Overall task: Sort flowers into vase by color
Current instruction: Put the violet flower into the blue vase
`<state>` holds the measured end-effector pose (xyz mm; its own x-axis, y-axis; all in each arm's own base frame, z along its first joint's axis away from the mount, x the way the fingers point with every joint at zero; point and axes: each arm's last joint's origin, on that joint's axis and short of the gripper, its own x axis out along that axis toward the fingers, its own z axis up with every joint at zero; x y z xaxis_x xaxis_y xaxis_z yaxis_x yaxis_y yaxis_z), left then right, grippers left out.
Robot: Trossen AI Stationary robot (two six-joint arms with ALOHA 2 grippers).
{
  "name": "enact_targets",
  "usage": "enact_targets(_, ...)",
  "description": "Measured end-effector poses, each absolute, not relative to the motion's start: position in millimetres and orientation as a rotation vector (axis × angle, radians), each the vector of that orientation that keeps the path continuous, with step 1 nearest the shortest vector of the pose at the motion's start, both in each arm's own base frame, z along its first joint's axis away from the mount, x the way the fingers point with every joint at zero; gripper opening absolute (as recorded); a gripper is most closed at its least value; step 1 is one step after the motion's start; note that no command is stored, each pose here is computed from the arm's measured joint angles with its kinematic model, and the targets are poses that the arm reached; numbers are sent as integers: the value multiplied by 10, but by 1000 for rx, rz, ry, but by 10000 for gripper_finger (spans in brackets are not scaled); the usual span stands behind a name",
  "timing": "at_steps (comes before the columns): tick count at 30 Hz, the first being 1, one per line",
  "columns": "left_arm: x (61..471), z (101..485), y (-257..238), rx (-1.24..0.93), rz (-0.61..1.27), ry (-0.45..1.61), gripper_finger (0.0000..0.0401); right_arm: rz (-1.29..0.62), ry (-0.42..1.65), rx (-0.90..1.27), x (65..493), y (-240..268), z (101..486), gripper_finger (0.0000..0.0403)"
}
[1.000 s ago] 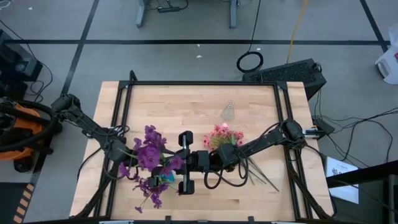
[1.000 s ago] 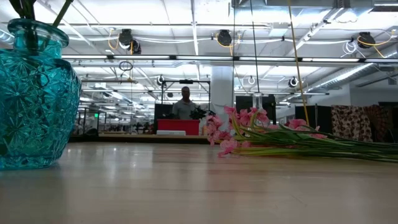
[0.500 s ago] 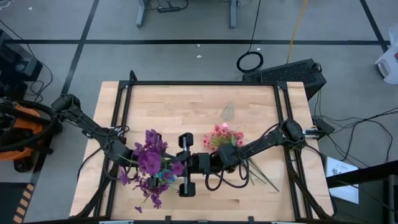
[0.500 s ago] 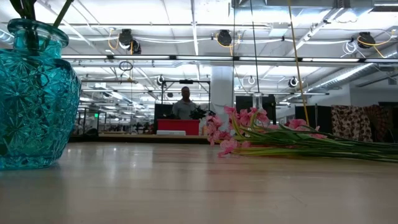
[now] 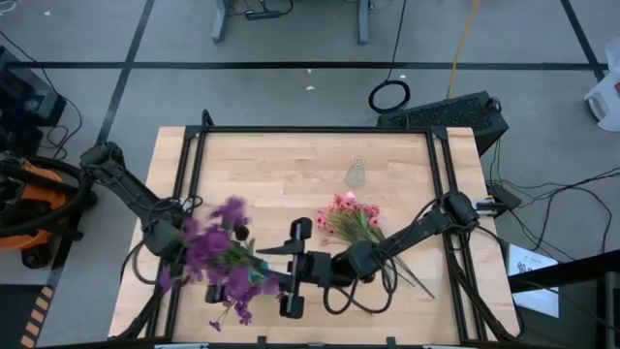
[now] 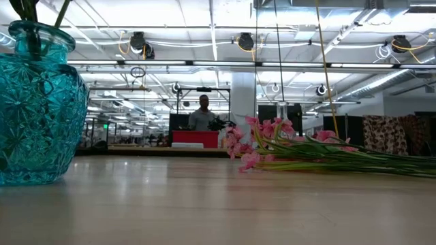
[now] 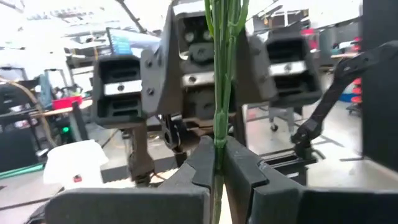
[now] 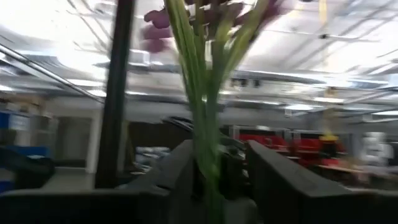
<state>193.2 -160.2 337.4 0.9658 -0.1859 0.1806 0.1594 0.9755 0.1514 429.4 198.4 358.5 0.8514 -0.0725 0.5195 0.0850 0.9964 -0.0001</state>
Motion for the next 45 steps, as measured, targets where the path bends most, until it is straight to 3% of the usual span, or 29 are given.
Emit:
enact_targets(8, 1717, 3525, -1555, 104, -218, -233, 22, -244, -497, -48, 4142, 2116, 3666, 239)
enact_targets(13, 1649, 3590, -1523, 91, -274, -266, 22, -240, -502, -27, 4104, 2119, 3721, 272)
enact_targets(28, 1525, 3493, -1570, 45, -379, -128, 22, -111, -291, 22, 4254, 1934, 4441, 275)
enact_targets(37, 1541, 3455, -1562, 63, -375, -81, 22, 46, -257, 80, 4408, 1744, 4395, 275)
enact_targets(45, 1551, 3438, -1553, 72, -367, -66, 22, 137, -227, -15, 4496, 1837, 4238, 275)
